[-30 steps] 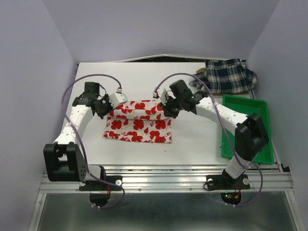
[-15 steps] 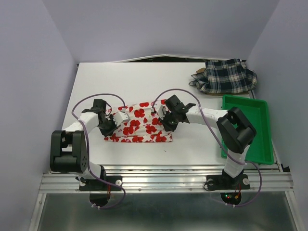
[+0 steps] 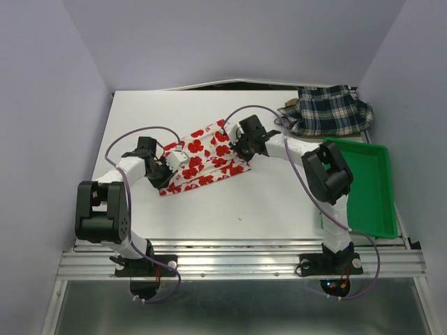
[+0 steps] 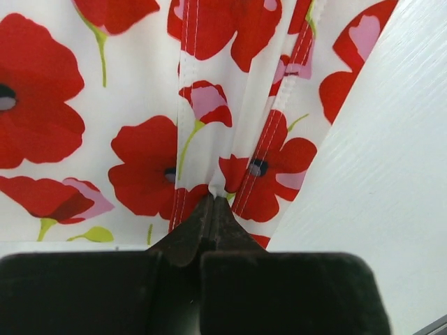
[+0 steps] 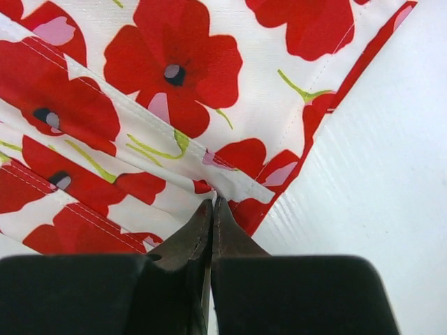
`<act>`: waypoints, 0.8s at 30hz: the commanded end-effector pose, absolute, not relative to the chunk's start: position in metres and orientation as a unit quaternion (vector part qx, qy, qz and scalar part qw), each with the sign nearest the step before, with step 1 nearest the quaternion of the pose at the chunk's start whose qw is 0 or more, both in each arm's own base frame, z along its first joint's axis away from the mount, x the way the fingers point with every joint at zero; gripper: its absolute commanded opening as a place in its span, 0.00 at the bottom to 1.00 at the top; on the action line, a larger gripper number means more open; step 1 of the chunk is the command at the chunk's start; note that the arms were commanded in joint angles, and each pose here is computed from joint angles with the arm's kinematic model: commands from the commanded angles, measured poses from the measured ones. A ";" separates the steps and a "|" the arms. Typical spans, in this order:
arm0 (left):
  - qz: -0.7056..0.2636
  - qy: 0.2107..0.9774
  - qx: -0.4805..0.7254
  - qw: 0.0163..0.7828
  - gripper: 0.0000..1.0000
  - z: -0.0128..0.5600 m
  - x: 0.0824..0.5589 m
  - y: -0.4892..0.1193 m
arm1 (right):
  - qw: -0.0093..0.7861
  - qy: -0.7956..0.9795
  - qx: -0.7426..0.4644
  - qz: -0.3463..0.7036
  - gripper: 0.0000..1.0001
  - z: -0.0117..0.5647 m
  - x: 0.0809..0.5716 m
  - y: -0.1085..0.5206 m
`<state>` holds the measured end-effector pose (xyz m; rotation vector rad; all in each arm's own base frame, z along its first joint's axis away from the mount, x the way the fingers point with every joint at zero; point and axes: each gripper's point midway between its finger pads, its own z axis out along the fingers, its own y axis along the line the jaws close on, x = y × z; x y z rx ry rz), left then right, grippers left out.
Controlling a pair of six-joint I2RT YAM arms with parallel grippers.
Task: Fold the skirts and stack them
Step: Fold the skirt
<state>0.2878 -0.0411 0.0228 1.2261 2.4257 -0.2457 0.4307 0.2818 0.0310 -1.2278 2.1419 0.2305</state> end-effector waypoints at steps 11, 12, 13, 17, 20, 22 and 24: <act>-0.118 0.783 0.534 0.298 0.50 0.090 0.239 -0.098 | 0.408 0.814 -0.389 0.137 0.68 0.171 0.407 0.265; -0.114 0.775 0.545 0.299 0.48 0.092 0.238 -0.099 | 0.397 0.820 -0.384 0.148 0.67 0.172 0.399 0.265; -0.111 0.777 0.543 0.299 0.47 0.092 0.241 -0.098 | 0.391 0.828 -0.369 0.162 0.64 0.175 0.394 0.266; -0.106 0.798 0.498 0.322 0.39 0.105 0.274 -0.105 | 0.326 0.863 -0.327 0.205 0.46 0.144 0.372 0.271; -0.120 0.817 0.464 0.322 0.38 0.110 0.299 -0.114 | 0.258 0.894 -0.288 0.227 0.41 0.108 0.353 0.269; -0.119 0.817 0.454 0.335 0.41 0.119 0.314 -0.120 | 0.228 0.908 -0.255 0.240 0.38 0.095 0.343 0.270; -0.110 0.823 0.450 0.330 0.42 0.112 0.322 -0.122 | 0.210 0.916 -0.236 0.249 0.38 0.081 0.338 0.272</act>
